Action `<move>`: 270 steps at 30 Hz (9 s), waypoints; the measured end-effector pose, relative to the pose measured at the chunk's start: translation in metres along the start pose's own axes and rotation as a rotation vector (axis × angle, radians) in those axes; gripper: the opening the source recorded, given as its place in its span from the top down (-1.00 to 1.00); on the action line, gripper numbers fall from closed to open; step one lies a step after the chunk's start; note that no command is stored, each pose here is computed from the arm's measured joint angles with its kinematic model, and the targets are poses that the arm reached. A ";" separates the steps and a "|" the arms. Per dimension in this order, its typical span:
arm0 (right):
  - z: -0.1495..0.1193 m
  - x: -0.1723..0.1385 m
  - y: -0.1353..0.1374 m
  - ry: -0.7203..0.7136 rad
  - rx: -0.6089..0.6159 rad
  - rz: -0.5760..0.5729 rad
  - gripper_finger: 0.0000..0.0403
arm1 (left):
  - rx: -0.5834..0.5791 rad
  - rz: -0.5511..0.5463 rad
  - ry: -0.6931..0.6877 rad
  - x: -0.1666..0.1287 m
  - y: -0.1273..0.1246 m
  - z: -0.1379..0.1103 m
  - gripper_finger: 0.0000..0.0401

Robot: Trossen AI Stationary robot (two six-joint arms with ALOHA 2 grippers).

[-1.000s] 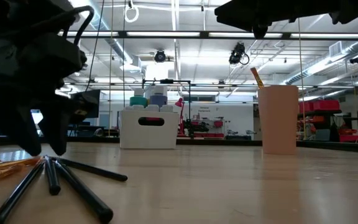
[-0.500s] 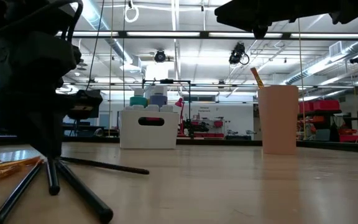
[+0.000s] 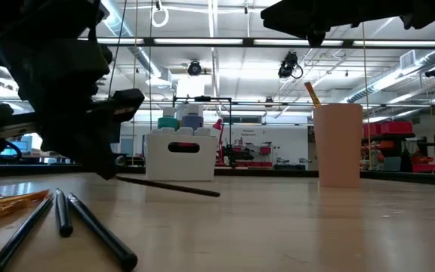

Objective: Pick & Place Paint Supplies
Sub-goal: Put the gold paint brush into the orange cup

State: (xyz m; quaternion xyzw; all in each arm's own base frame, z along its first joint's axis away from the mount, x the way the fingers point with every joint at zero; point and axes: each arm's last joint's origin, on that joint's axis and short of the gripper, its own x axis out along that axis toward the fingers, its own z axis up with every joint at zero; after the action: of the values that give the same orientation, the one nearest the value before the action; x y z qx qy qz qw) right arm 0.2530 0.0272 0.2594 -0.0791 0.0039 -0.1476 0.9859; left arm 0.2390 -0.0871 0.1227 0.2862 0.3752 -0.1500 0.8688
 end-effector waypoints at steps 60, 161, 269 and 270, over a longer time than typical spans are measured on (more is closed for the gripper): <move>-0.002 0.106 -0.002 0.551 0.829 0.582 0.21 | 1.136 0.822 0.165 -0.074 0.077 0.067 0.99; -0.021 0.107 -0.025 0.610 0.582 0.357 0.21 | -0.390 -0.198 0.301 -0.029 0.076 0.011 0.44; -0.045 0.132 -0.029 0.596 0.824 0.534 0.88 | 0.837 0.787 0.175 -0.072 0.083 0.016 0.96; -0.045 0.132 -0.029 0.598 0.823 0.532 0.92 | 0.825 0.787 0.165 -0.072 0.083 0.016 0.93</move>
State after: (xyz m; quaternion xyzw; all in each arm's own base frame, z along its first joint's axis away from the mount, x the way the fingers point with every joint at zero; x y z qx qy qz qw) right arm 0.3691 -0.0459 0.2213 0.3601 0.2444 0.1004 0.8947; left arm 0.2393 -0.0281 0.2169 0.7302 0.2174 0.0732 0.6436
